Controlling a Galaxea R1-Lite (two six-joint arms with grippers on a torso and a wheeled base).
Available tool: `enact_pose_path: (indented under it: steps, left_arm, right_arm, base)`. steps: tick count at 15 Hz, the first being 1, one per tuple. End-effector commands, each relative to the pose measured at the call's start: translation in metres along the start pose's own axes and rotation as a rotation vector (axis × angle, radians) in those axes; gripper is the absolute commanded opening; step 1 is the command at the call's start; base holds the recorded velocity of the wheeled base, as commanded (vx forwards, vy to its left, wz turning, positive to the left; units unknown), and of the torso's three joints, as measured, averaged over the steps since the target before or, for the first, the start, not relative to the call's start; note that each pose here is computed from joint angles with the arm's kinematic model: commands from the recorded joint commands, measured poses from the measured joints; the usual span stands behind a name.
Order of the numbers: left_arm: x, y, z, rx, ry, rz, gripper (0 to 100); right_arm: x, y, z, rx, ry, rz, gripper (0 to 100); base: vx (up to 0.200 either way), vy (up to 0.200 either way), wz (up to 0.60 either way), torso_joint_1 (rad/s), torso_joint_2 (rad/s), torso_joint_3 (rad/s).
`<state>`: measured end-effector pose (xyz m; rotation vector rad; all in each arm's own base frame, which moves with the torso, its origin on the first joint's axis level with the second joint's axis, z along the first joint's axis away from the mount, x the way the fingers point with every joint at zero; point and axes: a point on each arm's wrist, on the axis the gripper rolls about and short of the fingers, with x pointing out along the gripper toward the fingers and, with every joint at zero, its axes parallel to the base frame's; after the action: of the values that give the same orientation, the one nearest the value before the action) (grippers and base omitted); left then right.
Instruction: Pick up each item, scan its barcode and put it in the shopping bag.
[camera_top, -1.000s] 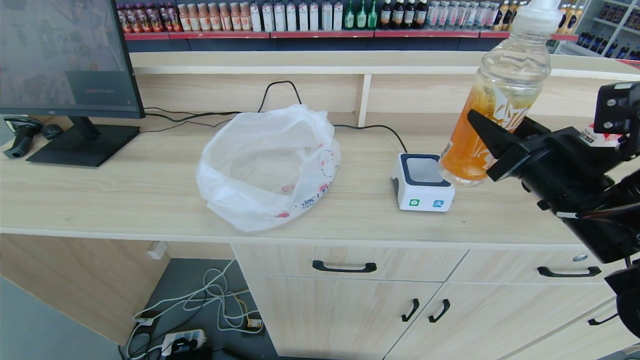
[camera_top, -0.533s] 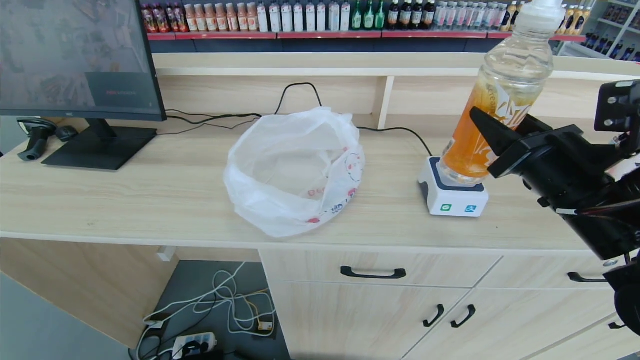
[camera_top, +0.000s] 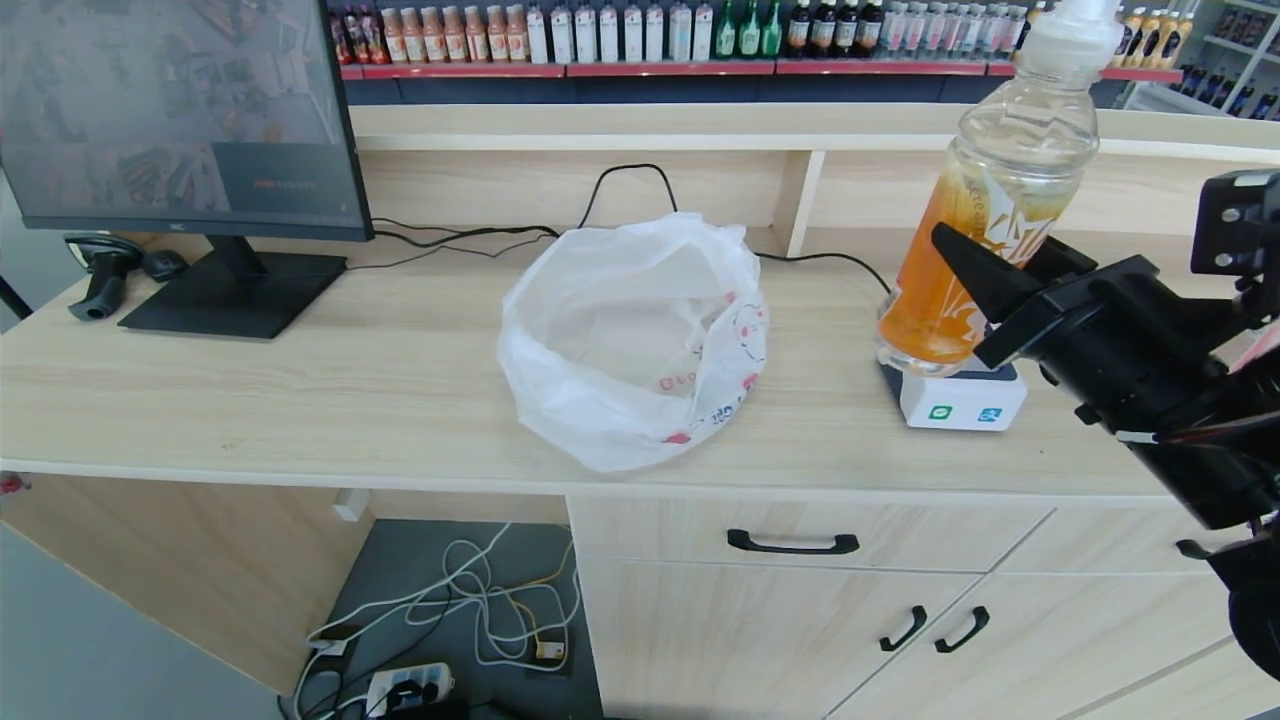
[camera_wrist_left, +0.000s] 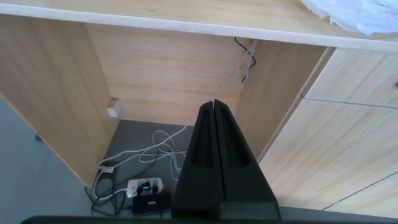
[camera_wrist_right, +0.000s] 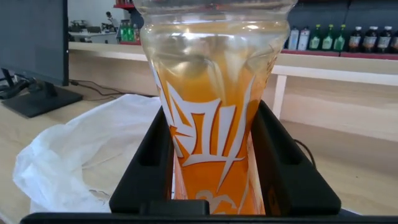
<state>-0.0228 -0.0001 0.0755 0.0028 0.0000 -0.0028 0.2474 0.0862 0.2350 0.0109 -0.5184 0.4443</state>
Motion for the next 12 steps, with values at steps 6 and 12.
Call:
enact_pose_path:
  steps: [6, 12]
  left_arm:
    - [0.000, 0.000, 0.000, 0.000, -0.003, 0.000, 0]
    - [0.000, 0.000, 0.001, 0.002, -0.006, 0.001, 0]
  right_arm:
    - [-0.004, 0.000, -0.002, 0.002, 0.012, -0.002, 0]
    - [0.007, 0.004, -0.007, 0.007, 0.010, 0.014, 0]
  base:
    - [0.000, 0.000, 0.60, 0.002, 0.00, 0.002]
    - [0.000, 0.000, 0.30, 0.000, 0.00, 0.000]
